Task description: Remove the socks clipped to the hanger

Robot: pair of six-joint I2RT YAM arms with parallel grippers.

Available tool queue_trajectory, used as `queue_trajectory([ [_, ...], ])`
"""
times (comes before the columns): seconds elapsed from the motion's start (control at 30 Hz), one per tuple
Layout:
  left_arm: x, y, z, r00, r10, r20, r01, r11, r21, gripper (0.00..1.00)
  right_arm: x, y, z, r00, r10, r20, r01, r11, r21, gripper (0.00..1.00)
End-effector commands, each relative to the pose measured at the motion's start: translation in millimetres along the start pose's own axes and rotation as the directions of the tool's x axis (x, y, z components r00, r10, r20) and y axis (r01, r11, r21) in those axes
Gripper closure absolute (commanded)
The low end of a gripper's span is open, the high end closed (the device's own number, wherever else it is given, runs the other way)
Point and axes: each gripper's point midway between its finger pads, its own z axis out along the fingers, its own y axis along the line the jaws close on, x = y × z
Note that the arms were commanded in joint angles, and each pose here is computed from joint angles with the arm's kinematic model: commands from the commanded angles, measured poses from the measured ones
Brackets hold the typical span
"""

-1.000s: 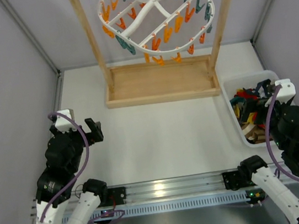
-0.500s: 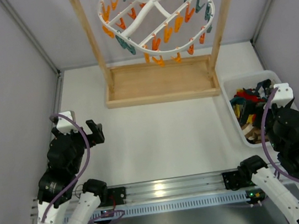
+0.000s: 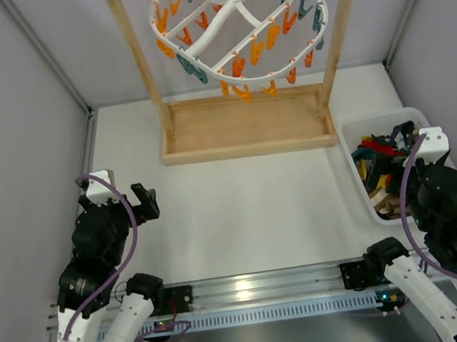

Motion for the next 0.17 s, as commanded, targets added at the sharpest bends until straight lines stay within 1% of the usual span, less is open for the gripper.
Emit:
queue_trajectory([
  [0.0, -4.9, 0.0, -0.4, 1.000, -0.014, 0.026, 0.014, 1.000, 0.000, 0.01, -18.0, 4.0, -4.9, 0.997, 0.039, 0.062, -0.038, 0.999, -0.025, 0.01],
  [0.13, -4.8, -0.5, -0.4, 1.000, -0.012, 0.025, 0.012, 1.000, 0.003, 0.01, -20.5, 4.5, -6.1, 0.997, 0.039, 0.071, -0.037, 0.999, -0.031, 0.00],
])
